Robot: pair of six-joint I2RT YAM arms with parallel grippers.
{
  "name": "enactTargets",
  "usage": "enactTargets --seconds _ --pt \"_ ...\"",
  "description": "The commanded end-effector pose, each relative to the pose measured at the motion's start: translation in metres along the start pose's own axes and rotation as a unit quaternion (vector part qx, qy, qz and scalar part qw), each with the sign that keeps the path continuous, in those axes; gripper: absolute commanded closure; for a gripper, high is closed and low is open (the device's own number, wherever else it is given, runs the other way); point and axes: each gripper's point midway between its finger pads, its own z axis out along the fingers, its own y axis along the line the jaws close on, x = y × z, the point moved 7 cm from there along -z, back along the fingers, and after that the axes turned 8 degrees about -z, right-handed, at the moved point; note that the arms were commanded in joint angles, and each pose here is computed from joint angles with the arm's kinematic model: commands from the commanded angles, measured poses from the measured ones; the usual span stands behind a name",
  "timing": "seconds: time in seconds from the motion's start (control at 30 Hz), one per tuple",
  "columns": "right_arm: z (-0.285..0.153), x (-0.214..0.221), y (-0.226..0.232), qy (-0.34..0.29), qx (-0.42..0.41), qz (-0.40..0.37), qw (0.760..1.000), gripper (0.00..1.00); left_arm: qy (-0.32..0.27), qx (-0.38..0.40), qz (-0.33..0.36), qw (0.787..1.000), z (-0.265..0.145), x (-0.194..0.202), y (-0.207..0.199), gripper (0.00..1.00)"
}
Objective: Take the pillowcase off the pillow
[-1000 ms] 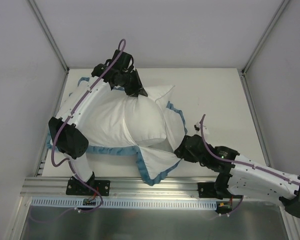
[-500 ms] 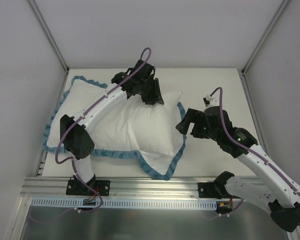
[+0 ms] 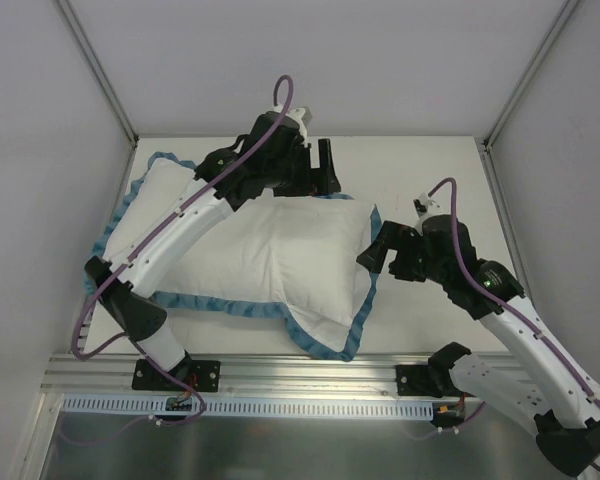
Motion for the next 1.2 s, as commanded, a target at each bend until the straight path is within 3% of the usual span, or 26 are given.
enactTargets --seconds 0.0,0.17,0.33,0.43,0.47,0.53,0.57,0.6,0.63,0.67,0.7,0.83,0.97,1.17 --pt "0.01 -0.001 0.014 0.024 -0.054 -0.003 0.998 0.01 -0.049 -0.105 0.021 0.993 -0.029 0.006 0.038 0.15" --pt "0.026 0.001 0.032 0.051 -0.1 0.007 0.994 0.0 -0.047 -0.23 0.031 0.972 -0.037 0.035 0.093 0.14" --pt "0.064 0.023 0.049 0.102 -0.104 0.004 0.989 0.03 0.02 -0.253 0.019 0.967 -0.021 0.07 0.117 0.09" --pt "0.08 0.033 0.056 0.113 -0.091 -0.008 0.989 0.03 0.037 -0.277 0.02 0.96 -0.014 0.082 0.131 0.19" --pt "0.092 0.039 0.056 0.131 -0.082 -0.005 0.988 0.01 0.043 -0.285 0.021 0.957 -0.012 0.085 0.136 0.33" --pt "0.098 0.038 0.063 0.138 -0.091 -0.005 0.986 0.19 0.044 -0.297 0.021 0.954 -0.012 0.088 0.142 0.51" --pt "0.101 0.036 0.064 0.138 -0.087 -0.011 0.986 0.4 0.041 -0.296 0.019 0.954 -0.014 0.087 0.143 0.67" --pt "0.097 0.019 0.069 0.112 -0.082 -0.016 0.99 0.87 0.039 -0.297 0.016 0.954 -0.017 0.087 0.145 0.74" --pt "0.092 0.011 0.068 0.104 -0.074 -0.022 0.992 0.99 0.035 -0.3 0.012 0.953 -0.019 0.085 0.149 0.81" --pt "0.085 -0.003 0.069 0.082 -0.072 -0.035 0.993 0.99 0.028 -0.299 0.008 0.954 -0.025 0.083 0.15 0.98" --pt "0.078 -0.018 0.067 0.059 -0.056 -0.035 0.996 0.99 0.023 -0.3 0.002 0.954 -0.028 0.08 0.153 1.0" --pt "0.013 -0.116 0.071 -0.068 -0.041 -0.028 0.996 0.99 -0.01 -0.304 -0.026 0.952 -0.049 0.058 0.17 1.0" --pt "-0.057 -0.17 0.073 -0.166 -0.021 -0.032 0.985 0.99 -0.06 -0.322 -0.05 0.944 -0.078 0.026 0.19 1.0" --pt "-0.124 -0.167 0.041 -0.251 0.068 -0.034 0.965 0.99 -0.143 -0.319 -0.086 0.933 -0.129 -0.017 0.2 1.0"
